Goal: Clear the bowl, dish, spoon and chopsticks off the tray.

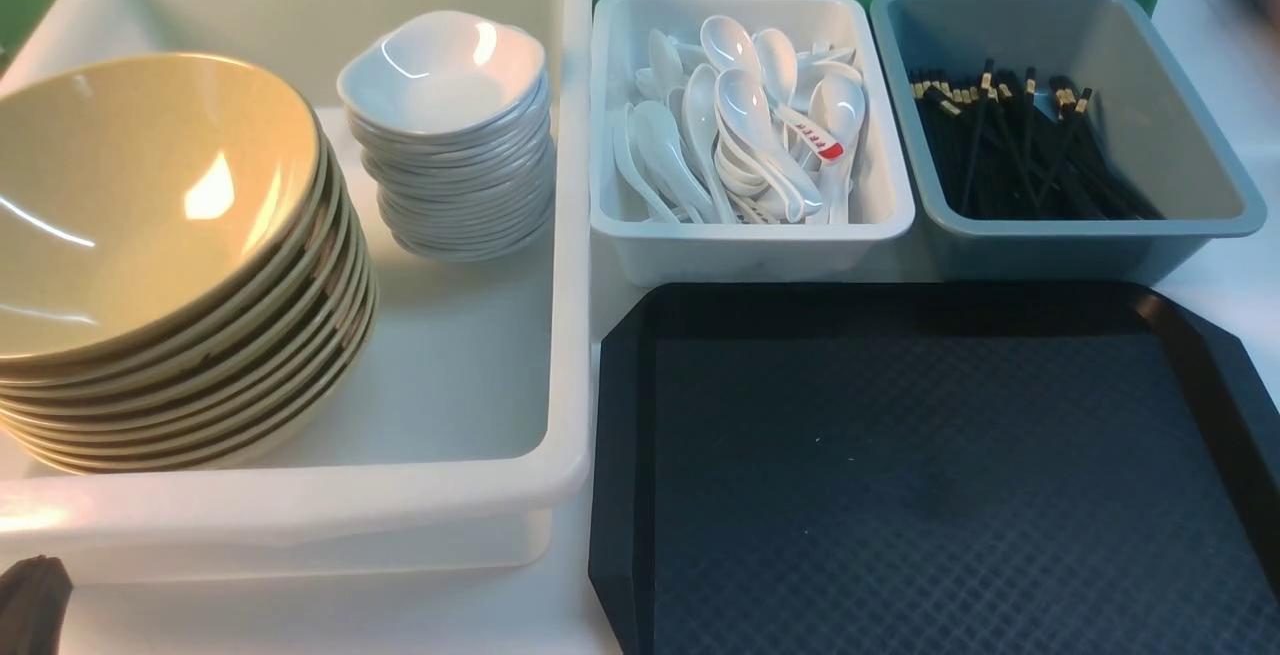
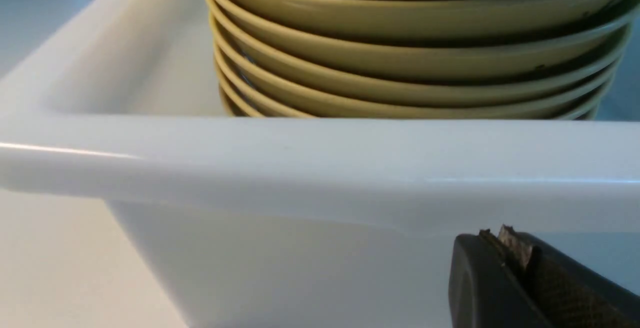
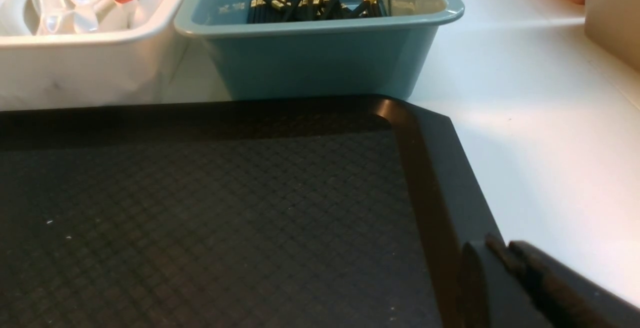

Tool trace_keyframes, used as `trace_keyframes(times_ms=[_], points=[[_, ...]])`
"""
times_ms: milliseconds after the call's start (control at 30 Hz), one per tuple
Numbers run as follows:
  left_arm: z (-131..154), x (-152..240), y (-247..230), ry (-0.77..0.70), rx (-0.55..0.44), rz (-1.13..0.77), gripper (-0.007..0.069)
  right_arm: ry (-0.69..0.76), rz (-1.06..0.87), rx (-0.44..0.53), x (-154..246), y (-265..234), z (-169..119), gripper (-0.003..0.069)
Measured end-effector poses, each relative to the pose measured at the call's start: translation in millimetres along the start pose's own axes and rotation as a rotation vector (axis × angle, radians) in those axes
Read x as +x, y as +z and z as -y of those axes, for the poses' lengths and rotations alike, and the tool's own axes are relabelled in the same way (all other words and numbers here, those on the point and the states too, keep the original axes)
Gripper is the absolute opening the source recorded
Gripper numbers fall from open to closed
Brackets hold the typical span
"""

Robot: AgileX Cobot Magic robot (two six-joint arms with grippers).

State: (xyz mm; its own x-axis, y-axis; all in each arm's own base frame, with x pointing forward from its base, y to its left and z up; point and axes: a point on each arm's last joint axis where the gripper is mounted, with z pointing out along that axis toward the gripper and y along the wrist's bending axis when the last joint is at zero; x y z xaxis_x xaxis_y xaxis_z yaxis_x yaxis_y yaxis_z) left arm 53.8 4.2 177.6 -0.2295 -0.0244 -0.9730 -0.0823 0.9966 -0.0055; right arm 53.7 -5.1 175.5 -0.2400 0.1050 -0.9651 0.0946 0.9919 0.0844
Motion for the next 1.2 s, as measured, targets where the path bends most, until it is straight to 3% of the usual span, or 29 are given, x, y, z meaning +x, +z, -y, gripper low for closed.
trace_keyframes(times_ms=[1200], points=[[-0.1,0.0,0.0,0.004,-0.002,0.0,-0.0011,0.0,0.0,0.0,0.0,0.0,0.0,0.0098]])
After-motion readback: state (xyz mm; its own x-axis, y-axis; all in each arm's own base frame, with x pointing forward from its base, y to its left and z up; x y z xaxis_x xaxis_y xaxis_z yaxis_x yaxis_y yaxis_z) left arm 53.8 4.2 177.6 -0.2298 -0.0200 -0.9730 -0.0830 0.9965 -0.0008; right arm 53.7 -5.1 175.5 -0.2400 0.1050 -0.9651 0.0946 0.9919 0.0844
